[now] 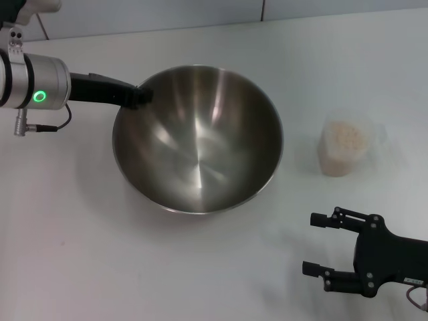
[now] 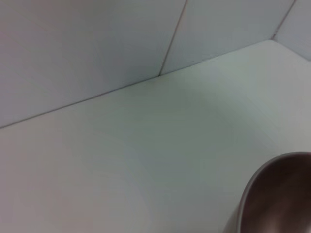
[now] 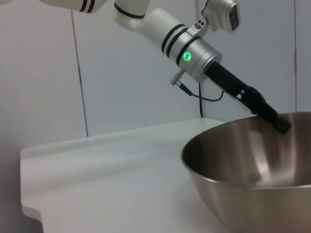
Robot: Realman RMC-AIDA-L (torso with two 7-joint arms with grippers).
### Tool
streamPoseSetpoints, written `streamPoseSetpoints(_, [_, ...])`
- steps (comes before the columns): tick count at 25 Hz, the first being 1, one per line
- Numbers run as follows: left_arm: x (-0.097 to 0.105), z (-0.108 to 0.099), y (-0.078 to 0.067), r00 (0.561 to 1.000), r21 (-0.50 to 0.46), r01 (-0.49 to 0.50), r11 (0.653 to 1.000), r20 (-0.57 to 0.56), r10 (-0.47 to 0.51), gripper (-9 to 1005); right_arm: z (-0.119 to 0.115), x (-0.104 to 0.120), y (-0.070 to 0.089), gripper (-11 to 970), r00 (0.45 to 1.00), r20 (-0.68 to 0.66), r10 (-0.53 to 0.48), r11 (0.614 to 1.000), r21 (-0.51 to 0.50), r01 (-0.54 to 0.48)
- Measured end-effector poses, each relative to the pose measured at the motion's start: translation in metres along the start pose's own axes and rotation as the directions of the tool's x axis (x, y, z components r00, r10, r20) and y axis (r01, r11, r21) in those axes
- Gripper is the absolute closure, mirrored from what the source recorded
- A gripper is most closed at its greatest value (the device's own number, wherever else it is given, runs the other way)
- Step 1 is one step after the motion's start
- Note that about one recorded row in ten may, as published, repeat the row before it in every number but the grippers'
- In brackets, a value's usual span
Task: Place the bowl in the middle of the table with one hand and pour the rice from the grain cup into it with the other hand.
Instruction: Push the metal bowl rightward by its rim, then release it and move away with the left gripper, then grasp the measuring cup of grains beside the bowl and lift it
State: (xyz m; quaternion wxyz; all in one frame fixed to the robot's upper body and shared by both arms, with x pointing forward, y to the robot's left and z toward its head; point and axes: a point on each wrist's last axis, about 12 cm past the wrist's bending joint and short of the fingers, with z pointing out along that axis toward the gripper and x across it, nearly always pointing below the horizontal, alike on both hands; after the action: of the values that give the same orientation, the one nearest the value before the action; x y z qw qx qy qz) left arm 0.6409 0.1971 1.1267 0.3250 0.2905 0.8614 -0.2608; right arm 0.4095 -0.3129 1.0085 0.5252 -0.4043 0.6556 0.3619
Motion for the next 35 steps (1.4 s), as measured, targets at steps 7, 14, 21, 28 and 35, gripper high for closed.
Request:
streamPoseSetpoints(7, [0.0, -0.004, 0.0, 0.999, 0.027, 0.002, 1.0, 0.033, -0.003, 946, 0.0, 0.001, 0.001, 238, 1.0, 0.0, 0.003, 1.0, 0.001, -0.003])
streamPoseSetpoints(14, [-0.002, -0.013, -0.001, 0.998, 0.041, -0.057, 0.998, 0.039, 0.055, 791, -0.001, 0.001, 0.001, 241, 1.0, -0.002, 0.005, 1.0, 0.014, -0.005])
streamPoseSetpoints(21, [0.006, -0.064, -0.009, 0.955, 0.05, -0.283, 0.958, 0.107, 0.277, 510, -0.016, 0.011, -0.002, 244, 0.998, 0.026, 0.051, 0.965, 0.255, -0.056])
streamPoseSetpoints(28, [0.046, -0.106, -0.03, 0.87, 0.171, -0.493, 0.853, 0.089, 0.485, 219, -0.04, 0.031, -0.014, 247, 0.99, 0.062, 0.125, 0.747, 0.651, -0.135])
streamPoseSetpoints(35, [0.058, -0.107, -0.029, 0.88, 0.167, -0.475, 0.864, 0.082, 0.468, 132, -0.032, 0.031, -0.031, 249, 0.992, 0.025, 0.127, 0.682, 0.724, -0.106])
